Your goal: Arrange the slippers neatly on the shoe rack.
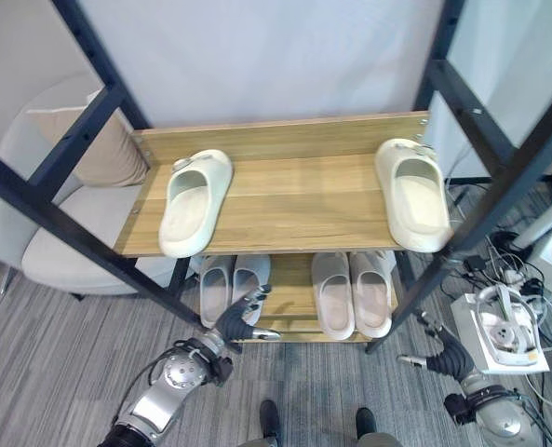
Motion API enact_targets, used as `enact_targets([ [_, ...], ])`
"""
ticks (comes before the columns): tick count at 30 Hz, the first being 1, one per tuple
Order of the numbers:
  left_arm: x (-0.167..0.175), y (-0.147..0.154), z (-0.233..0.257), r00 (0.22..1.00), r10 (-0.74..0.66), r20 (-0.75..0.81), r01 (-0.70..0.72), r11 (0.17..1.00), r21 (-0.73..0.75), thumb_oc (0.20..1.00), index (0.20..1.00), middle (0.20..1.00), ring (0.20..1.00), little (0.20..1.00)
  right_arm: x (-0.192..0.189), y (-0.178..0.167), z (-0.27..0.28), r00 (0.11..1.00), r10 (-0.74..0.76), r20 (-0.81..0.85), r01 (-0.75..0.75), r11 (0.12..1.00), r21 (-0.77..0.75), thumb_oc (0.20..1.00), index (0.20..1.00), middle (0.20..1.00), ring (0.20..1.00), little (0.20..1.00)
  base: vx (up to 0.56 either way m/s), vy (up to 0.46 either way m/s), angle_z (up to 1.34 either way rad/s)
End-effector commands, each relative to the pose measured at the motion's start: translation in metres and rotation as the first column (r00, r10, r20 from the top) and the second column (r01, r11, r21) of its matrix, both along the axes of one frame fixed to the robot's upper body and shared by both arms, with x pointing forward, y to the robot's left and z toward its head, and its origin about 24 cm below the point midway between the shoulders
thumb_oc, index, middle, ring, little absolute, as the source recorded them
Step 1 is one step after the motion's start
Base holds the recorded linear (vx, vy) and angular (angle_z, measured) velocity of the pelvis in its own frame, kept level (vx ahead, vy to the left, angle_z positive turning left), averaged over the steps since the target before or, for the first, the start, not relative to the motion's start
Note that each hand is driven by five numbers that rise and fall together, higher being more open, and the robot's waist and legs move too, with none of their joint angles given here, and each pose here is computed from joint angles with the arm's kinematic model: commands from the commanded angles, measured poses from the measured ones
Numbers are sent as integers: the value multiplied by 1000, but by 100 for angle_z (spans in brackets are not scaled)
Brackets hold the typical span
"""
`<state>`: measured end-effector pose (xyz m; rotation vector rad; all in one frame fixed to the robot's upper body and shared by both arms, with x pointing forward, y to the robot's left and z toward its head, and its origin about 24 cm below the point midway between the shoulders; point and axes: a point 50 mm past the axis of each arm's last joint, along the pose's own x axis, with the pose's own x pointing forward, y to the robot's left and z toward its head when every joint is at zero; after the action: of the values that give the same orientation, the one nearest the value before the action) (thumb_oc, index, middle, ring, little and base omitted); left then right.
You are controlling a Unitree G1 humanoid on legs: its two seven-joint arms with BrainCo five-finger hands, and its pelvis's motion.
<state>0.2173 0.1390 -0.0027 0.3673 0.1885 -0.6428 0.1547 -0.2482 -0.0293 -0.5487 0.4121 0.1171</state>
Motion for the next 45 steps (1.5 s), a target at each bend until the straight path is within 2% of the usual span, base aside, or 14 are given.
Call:
enact_targets([
  [1, 31, -36, 45, 943, -260, 207, 250, 966, 72, 1000, 1000, 1000, 1000, 1000, 21, 16, 16, 991, 66, 113, -69, 997, 19, 1000, 1000, 1000, 1000, 1000, 11, -37, -26],
  [6, 33, -89, 76, 830, -462, 313, 462, 883, 80, 1000, 1000, 1000, 1000, 1000, 25, 24, 11, 992, 70, 104, -75, 996, 44, 1000, 1000, 1000, 1000, 1000, 5, -36, -18],
  [11, 29, -123, 119, 738, -502, 451, 568, 823, -13, 1000, 1000, 1000, 1000, 1000, 27, 30, 4, 995, 46, 94, -53, 996, 78, 1000, 1000, 1000, 1000, 1000, -2, -21, -1],
  [21, 21, -91, 237, 611, -74, 788, 555, 750, -359, 1000, 1000, 1000, 1000, 1000, 18, 43, -7, 996, -48, 75, 31, 976, 217, 1000, 1000, 1000, 1000, 1000, 3, -49, 4],
  [24, 21, -65, 263, 483, 117, 868, 468, 804, -368, 1000, 1000, 1000, 1000, 1000, 16, 46, -9, 996, -59, 72, 39, 968, 246, 1000, 1000, 1000, 1000, 1000, 31, -54, 14],
  [25, 28, -50, 272, 381, 213, 900, 359, 863, -356, 1000, 1000, 1000, 1000, 1000, 14, 46, -11, 996, -58, 64, 39, 965, 259, 1000, 1000, 1000, 1000, 1000, 36, -45, 10],
  [26, 28, -50, 272, 378, 215, 900, 357, 864, -356, 1000, 1000, 1000, 1000, 1000, 15, 47, -11, 996, -57, 64, 38, 965, 259, 1000, 1000, 1000, 1000, 1000, 46, -46, 13],
  [27, 31, -37, 280, 213, 242, 947, 215, 934, -287, 1000, 1000, 1000, 1000, 1000, 13, 46, -12, 997, -51, 61, 34, 965, 260, 1000, 1000, 1000, 1000, 1000, 23, -18, 14],
  [28, 31, -37, 280, 212, 242, 947, 215, 934, -287, 1000, 1000, 1000, 1000, 1000, 13, 46, -12, 997, -51, 61, 34, 965, 260, 1000, 1000, 1000, 1000, 1000, 39, -26, 11],
  [32, 38, -20, 295, -106, 60, 992, -101, 992, -71, 1000, 1000, 1000, 1000, 1000, 9, 44, -14, 998, -30, 61, 15, 971, 239, 1000, 1000, 1000, 1000, 1000, 36, -16, 5],
  [35, 53, 7, 301, -248, -201, 948, -431, 899, 78, 1000, 1000, 1000, 1000, 1000, 7, 40, -11, 997, -13, 72, -3, 975, 222, 1000, 1000, 1000, 1000, 1000, 12, -5, 0],
  [36, 53, 7, 301, -248, -201, 948, -431, 899, 78, 1000, 1000, 1000, 1000, 1000, 7, 40, -11, 997, -14, 72, -3, 975, 222, 1000, 1000, 1000, 1000, 1000, 36, -15, 0],
  [40, 70, 53, 301, -177, -440, 880, -723, 665, 187, 1000, 1000, 1000, 1000, 1000, 1, 33, -9, 997, -14, 71, -1, 978, 207, 1000, 1000, 1000, 1000, 1000, 26, -8, -4],
  [45, 75, 114, 288, 5, -458, 889, -877, 424, 224, 1000, 1000, 1000, 1000, 1000, -4, 28, -9, 997, -42, 66, 29, 979, 201, 1000, 1000, 1000, 1000, 1000, 23, -7, -12],
])
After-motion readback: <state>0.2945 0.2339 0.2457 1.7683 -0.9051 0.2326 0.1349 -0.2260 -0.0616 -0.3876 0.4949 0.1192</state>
